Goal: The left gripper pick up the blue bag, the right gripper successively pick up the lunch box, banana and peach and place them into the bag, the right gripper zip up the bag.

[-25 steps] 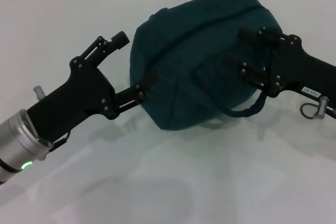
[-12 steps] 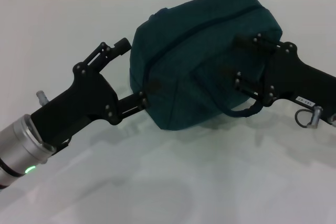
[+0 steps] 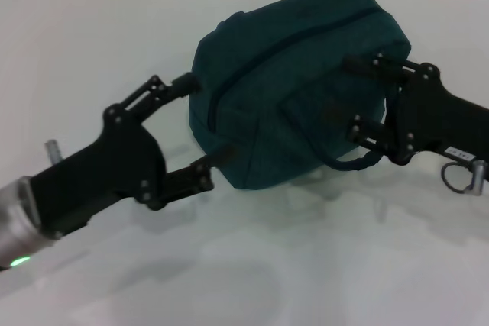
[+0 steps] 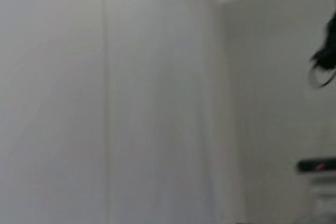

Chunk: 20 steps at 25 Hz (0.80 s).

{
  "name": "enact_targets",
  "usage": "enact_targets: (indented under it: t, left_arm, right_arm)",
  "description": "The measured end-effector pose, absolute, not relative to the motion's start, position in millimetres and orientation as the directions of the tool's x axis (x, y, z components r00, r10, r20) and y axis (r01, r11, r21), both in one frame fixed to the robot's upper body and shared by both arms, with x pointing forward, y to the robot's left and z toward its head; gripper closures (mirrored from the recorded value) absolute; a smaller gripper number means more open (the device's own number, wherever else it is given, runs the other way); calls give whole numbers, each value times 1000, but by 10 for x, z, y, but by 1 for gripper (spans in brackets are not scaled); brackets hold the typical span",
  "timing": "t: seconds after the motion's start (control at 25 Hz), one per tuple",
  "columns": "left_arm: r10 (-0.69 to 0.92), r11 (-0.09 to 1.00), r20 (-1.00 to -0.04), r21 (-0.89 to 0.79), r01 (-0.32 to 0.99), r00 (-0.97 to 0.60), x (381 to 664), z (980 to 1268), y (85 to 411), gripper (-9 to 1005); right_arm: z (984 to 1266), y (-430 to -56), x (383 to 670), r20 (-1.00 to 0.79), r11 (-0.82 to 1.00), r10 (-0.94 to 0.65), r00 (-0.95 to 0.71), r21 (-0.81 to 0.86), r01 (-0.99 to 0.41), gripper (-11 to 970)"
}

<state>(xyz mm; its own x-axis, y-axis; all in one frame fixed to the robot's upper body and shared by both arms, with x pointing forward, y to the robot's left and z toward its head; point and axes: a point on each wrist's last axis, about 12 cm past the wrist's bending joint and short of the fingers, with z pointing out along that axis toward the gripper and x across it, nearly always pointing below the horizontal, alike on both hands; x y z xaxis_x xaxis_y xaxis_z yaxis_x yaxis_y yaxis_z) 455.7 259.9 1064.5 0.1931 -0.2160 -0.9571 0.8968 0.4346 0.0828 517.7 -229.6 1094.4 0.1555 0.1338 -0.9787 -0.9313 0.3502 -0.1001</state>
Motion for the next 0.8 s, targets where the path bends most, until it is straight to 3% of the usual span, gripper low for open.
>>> enact_targets:
  t: [0.28, 0.8]
  left_arm:
    - [-234, 343, -958, 77, 936, 164, 4541, 10723, 2678, 109]
    - [-206, 313, -965, 92, 945, 162, 4530, 10696, 2652, 109]
  right_arm:
    - [11004, -2293, 5169, -990, 223, 83, 111, -90, -971, 375]
    - [11002, -2315, 5170, -990, 234, 79, 117, -95, -967, 375]
